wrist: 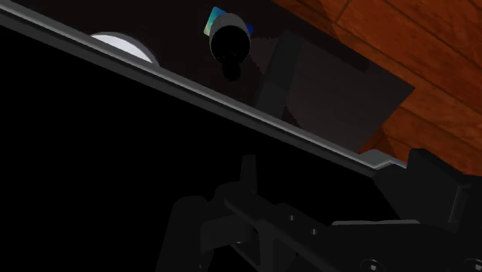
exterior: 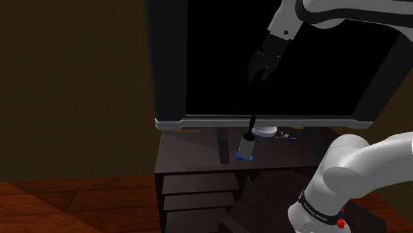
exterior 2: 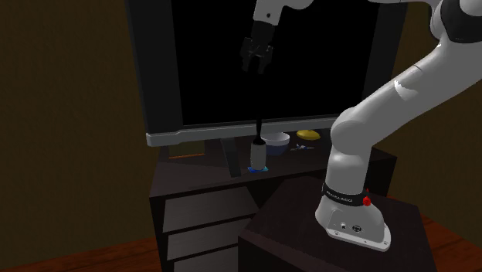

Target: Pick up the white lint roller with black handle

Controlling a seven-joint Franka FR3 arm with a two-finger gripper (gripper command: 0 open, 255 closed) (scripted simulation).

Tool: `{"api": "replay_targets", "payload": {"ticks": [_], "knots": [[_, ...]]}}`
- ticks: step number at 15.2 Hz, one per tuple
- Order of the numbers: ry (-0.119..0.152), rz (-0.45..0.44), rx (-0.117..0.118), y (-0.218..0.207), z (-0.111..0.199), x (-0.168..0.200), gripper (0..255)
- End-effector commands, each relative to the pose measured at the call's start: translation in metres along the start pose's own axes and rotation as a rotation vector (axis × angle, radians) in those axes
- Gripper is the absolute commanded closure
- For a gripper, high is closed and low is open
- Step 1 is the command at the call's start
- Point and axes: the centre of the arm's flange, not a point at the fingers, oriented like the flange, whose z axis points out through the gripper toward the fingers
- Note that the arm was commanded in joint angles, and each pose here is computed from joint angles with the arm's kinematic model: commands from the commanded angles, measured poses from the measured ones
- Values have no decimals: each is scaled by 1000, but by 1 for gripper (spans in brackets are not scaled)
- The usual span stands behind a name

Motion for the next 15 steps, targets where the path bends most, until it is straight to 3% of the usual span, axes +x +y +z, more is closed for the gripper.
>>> {"api": "replay_targets", "payload": {"ticks": [1, 15], "knots": [[0, 0, 0, 0, 0, 0, 0], [-53, -48, -193, 13, 175, -44, 0]]}}
